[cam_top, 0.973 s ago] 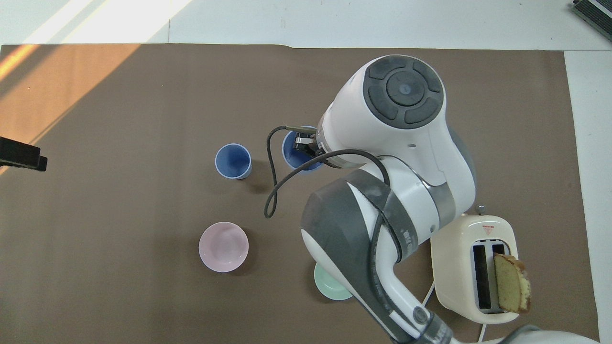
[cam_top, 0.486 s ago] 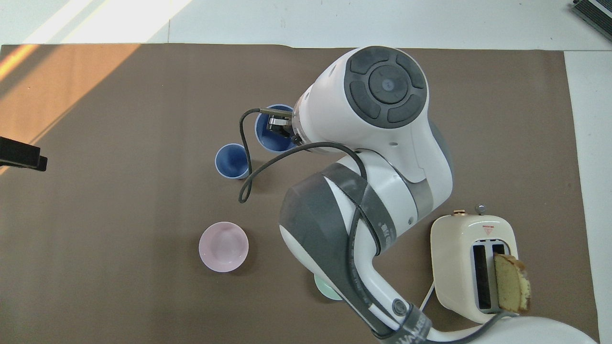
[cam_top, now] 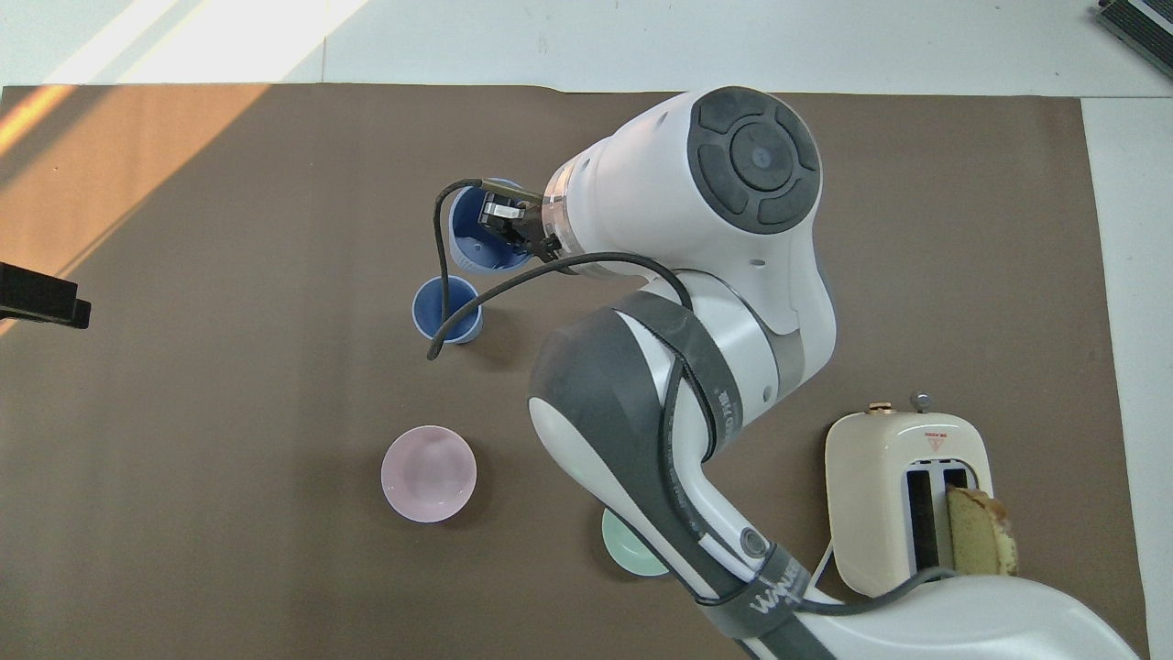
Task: Stack blue cups with both arms
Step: 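Lower the held cup into the first cup and open the right gripper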
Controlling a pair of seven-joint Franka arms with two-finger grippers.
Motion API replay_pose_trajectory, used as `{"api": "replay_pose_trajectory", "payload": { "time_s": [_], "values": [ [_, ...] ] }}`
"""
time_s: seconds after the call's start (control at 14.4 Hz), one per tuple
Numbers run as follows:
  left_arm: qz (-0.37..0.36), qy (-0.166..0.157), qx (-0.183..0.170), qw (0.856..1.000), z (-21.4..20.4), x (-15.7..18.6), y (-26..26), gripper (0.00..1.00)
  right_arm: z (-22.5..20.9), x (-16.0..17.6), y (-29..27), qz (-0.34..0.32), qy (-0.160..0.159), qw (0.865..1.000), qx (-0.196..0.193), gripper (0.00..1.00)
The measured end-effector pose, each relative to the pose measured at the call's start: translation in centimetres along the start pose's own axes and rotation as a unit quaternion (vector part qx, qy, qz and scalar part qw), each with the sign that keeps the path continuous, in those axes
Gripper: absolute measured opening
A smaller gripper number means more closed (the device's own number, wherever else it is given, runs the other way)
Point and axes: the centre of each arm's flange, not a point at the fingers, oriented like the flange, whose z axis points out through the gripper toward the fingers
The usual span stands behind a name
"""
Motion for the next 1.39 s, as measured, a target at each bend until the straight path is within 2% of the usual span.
{"api": "replay_pose_trajectory", "payload": {
  "time_s": [0.56,0.83,1.39],
  "values": [
    [0.000,0.000,0.000,1.000,0.0,0.0,0.0,1.00,5.8,-2.1,0.3,-0.006,-0.036,0.999,-0.027,0.04],
    [0.000,0.000,0.000,1.000,0.0,0.0,0.0,1.00,9.0,-3.3,-0.8,-0.016,-0.033,0.999,-0.017,0.04],
    [0.000,0.000,0.000,1.000,0.0,0.0,0.0,1.00,10.6,-3.2,-0.5,-0.013,-0.037,0.999,-0.020,0.04]
  ]
}}
